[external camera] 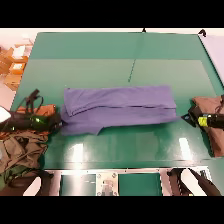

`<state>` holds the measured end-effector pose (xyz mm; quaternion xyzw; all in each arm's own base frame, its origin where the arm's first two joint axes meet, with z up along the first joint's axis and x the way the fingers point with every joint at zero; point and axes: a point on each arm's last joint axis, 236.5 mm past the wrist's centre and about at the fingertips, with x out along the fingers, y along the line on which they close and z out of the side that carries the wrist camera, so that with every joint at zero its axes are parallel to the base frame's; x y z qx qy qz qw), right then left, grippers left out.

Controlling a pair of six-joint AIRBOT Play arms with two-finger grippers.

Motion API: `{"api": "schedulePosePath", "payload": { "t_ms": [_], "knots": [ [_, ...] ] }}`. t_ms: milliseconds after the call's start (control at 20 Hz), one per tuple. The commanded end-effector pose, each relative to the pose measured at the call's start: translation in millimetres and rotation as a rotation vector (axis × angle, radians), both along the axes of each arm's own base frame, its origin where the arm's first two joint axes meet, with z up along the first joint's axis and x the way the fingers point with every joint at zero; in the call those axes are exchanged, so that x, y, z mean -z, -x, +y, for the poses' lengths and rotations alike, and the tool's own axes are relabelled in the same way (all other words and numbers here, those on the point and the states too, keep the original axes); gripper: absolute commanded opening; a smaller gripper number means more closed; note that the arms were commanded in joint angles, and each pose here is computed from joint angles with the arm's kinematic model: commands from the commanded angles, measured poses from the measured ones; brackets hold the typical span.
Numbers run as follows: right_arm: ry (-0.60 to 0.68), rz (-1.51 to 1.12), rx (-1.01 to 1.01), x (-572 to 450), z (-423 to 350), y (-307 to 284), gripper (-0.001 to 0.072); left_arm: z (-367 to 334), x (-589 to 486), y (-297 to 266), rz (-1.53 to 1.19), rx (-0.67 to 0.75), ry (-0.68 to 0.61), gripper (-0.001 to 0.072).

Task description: Fold the shirts.

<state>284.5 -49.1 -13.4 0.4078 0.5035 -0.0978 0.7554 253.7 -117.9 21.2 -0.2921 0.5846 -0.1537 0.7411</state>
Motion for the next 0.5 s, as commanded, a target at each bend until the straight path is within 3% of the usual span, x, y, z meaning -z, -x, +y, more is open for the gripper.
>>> {"api": "schedulePosePath", "payload": {
  "t_ms": [0, 450],
  "knots": [
    [-0.033, -0.074, -0.028, -16, 8, -55, 0.0014, -2, -23, -61, -0.094, -0.001, 0.032, 0.0028],
    [-0.167, -0.043, -0.047, 43, 14, -198, 0.0016, -13, 40, -216, -0.061, -0.038, 0.078, 0.0031]
  ]
}}
